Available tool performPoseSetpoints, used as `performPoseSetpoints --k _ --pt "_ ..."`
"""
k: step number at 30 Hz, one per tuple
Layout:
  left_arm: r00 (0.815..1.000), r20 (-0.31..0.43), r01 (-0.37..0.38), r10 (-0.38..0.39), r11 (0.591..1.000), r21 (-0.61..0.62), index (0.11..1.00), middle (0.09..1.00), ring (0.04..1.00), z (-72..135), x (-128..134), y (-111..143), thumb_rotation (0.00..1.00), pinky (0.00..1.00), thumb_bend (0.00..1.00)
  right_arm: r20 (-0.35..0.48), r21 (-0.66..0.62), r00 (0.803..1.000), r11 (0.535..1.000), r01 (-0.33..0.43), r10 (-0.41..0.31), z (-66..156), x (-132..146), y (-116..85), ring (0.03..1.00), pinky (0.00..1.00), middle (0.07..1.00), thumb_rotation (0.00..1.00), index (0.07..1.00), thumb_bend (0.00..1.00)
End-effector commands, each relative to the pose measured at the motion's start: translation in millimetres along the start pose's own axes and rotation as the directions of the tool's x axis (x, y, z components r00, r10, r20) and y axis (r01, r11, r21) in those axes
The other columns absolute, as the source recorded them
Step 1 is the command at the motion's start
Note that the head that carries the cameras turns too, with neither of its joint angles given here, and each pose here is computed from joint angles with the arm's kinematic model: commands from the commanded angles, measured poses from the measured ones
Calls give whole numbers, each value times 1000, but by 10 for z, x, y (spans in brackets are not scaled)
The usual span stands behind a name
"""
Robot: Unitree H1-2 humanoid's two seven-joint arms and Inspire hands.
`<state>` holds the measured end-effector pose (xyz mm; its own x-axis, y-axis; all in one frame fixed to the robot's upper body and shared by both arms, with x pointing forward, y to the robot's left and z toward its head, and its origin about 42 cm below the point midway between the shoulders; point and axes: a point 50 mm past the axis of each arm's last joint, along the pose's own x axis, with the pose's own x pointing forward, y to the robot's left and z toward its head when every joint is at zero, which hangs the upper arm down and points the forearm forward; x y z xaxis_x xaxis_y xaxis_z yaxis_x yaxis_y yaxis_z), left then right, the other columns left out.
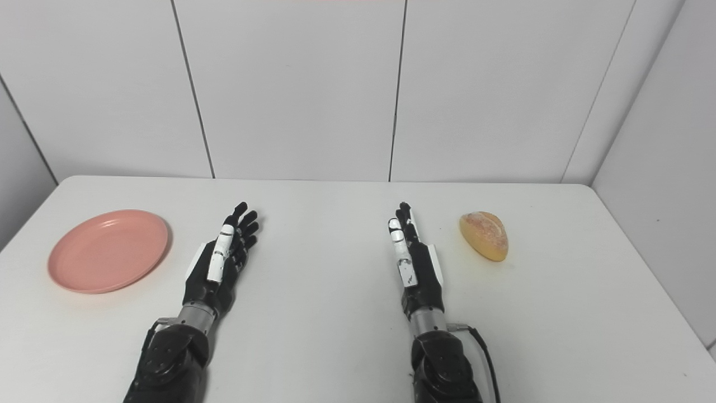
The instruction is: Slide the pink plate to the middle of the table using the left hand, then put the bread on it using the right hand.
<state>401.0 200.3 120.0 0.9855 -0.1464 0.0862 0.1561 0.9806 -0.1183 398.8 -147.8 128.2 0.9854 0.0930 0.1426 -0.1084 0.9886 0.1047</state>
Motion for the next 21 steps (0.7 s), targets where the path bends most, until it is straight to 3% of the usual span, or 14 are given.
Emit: performPoseSetpoints --k 1,21 --pt "998 50 30 -30 999 12 964 967 981 153 102 -15 1000 1000 402 70 -1 997 1000 -19 19 192 122 57 1000 1000 1000 938 1000 521" --pt "998 50 30 -31 999 13 970 974 986 152 107 -7 1000 1000 413 76 4 997 1000 -21 20 204 125 58 1000 1000 1000 925 1000 521"
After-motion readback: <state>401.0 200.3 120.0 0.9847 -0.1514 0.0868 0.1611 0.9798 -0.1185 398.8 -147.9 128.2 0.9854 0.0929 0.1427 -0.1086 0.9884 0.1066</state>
